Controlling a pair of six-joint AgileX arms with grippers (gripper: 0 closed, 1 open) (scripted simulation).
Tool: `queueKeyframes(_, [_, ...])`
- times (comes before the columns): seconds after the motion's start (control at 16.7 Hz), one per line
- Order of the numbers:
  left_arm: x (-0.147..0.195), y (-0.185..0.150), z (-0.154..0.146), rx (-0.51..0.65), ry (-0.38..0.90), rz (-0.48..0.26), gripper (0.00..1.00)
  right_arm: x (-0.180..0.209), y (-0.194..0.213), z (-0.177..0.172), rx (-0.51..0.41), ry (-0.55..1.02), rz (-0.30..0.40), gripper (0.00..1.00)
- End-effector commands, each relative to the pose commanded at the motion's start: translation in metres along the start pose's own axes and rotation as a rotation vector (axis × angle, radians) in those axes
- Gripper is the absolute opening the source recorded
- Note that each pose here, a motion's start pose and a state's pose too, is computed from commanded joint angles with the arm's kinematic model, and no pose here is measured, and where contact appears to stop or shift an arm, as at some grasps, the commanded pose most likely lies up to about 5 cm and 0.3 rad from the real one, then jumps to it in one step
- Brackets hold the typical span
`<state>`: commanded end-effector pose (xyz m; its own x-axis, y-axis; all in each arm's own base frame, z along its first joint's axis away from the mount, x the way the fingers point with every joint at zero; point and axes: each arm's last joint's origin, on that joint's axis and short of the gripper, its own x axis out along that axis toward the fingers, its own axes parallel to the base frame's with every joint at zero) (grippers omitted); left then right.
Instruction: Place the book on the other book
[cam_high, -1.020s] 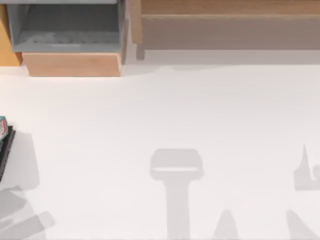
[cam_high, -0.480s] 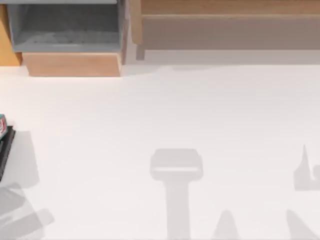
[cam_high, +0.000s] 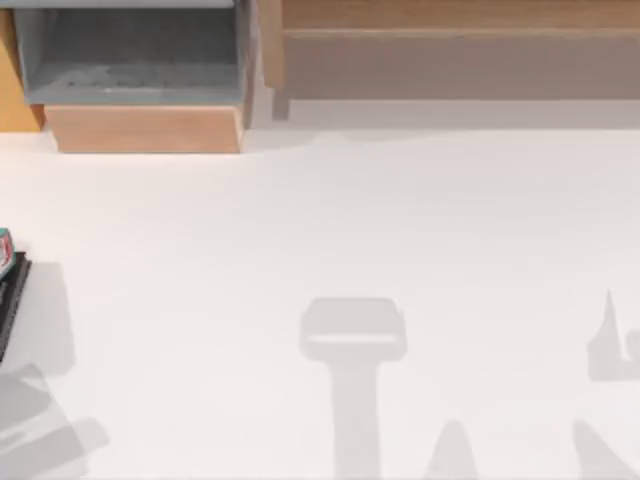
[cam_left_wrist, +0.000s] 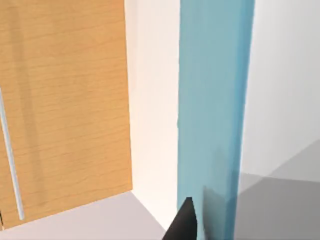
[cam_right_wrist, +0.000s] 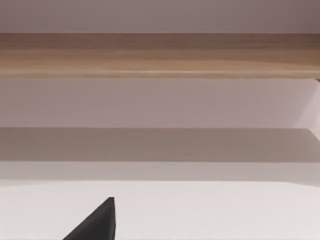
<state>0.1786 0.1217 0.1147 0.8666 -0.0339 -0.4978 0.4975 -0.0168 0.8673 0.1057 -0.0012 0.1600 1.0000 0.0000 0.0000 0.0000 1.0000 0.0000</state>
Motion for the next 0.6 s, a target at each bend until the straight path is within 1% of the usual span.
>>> queueKeyframes(0.24, [0.0000, 0.0000, 0.0000, 0.000, 0.000, 0.000, 0.98, 0.0000, 0.0000, 0.0000, 0.000, 0.000, 0.000, 1.00])
queueKeyframes(0.3, [0.0000, 0.0000, 0.0000, 0.000, 0.000, 0.000, 1.00, 0.0000, 0.0000, 0.0000, 0.000, 0.000, 0.000, 1.00])
queueKeyframes(0.6, [0.0000, 0.0000, 0.0000, 0.000, 0.000, 0.000, 1.00, 0.0000, 0.0000, 0.0000, 0.000, 0.000, 0.000, 1.00])
